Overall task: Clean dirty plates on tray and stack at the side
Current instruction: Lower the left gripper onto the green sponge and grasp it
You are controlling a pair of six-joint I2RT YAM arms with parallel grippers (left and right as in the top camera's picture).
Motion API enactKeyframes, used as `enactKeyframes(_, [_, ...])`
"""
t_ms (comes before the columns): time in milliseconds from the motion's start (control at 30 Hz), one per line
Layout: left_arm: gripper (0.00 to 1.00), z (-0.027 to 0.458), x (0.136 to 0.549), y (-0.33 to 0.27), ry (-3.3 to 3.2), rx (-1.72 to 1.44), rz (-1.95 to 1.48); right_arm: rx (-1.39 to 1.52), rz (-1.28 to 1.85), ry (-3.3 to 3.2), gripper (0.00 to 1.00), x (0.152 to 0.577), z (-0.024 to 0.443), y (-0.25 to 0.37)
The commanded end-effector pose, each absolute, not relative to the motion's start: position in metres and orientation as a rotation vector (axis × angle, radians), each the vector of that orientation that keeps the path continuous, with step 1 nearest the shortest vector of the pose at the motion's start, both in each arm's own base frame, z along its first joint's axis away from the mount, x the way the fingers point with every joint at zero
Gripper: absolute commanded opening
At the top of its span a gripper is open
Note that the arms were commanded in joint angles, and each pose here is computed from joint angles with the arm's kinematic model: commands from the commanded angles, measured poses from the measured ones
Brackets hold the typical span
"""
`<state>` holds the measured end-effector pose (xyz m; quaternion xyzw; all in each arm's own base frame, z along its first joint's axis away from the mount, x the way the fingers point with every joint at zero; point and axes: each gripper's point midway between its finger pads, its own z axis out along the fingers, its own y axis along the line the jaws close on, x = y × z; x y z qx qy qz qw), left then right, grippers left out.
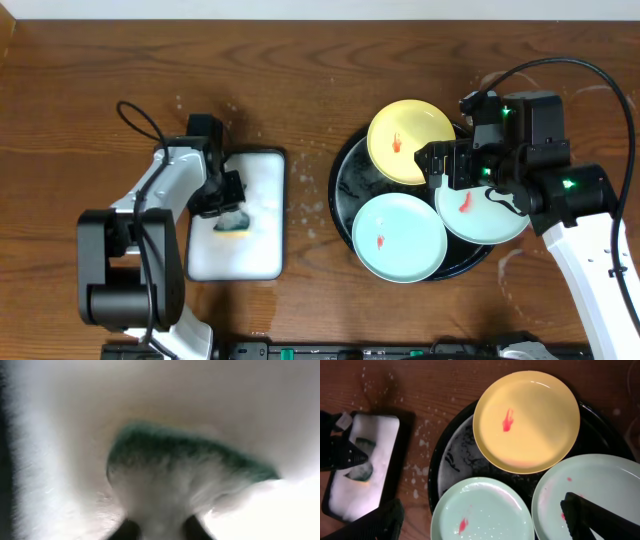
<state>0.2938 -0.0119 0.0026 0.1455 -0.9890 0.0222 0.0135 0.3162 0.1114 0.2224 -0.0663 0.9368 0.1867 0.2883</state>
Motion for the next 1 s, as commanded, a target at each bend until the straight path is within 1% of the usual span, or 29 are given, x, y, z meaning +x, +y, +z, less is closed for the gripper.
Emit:
enactKeyframes(0, [0.07, -0.024, 0.276, -0.009, -2.993, 0.412, 0.021, -0.199, 0.512, 2.471, 0.99, 0.317, 0.234, 0.115])
enactKeyframes(167, [0.08, 0.017, 0.289, -0.009, -3.037, 0.417, 0.031, -0.198, 0.512, 2.474, 0.99, 0.317, 0.233, 0.115])
enactKeyframes(200, [0.10, 0.029, 0.293, -0.009, -3.062, 0.420, 0.037, -0.198, 0.512, 2.474, 0.99, 0.317, 0.233, 0.115])
enactKeyframes(233, [0.17, 0.040, 0.297, -0.009, -3.091, 0.424, 0.045, -0.198, 0.512, 2.474, 0.99, 0.317, 0.233, 0.115])
enactKeyframes(267, [0.33, 0.052, 0.301, -0.009, -3.126, 0.428, 0.054, -0.198, 0.512, 2.474, 0.99, 0.317, 0.233, 0.115])
enactKeyframes(333, [0.54, 0.068, 0.304, -0.010, -3.177, 0.433, 0.073, -0.198, 0.512, 2.474, 0.99, 0.317, 0.233, 0.115])
enactKeyframes(367, [0.60, 0.075, 0.304, -0.010, -3.196, 0.435, 0.077, -0.195, 0.513, 2.475, 0.99, 0.317, 0.233, 0.115])
enactKeyframes(433, [0.65, 0.084, 0.301, -0.010, -3.213, 0.438, 0.082, -0.195, 0.513, 2.475, 0.99, 0.317, 0.233, 0.115])
enactKeyframes(533, [0.66, 0.084, 0.290, -0.010, -3.176, 0.434, 0.072, -0.195, 0.513, 2.475, 0.99, 0.317, 0.233, 0.115])
enactKeyframes(600, [0.66, 0.076, 0.279, -0.010, -3.131, 0.435, 0.061, -0.195, 0.513, 2.475, 0.99, 0.317, 0.233, 0.115])
enactKeyframes(733, [0.66, 0.050, 0.255, -0.009, -3.061, 0.428, 0.043, -0.194, 0.513, 2.482, 0.99, 0.315, 0.232, 0.114])
enactKeyframes(867, [0.66, 0.021, 0.245, -0.009, -3.061, 0.428, 0.044, -0.194, 0.513, 2.482, 0.99, 0.315, 0.232, 0.114])
enactKeyframes(967, [0.64, 0.004, 0.238, -0.012, -3.067, 0.434, 0.071, -0.194, 0.513, 2.483, 0.99, 0.315, 0.232, 0.114])
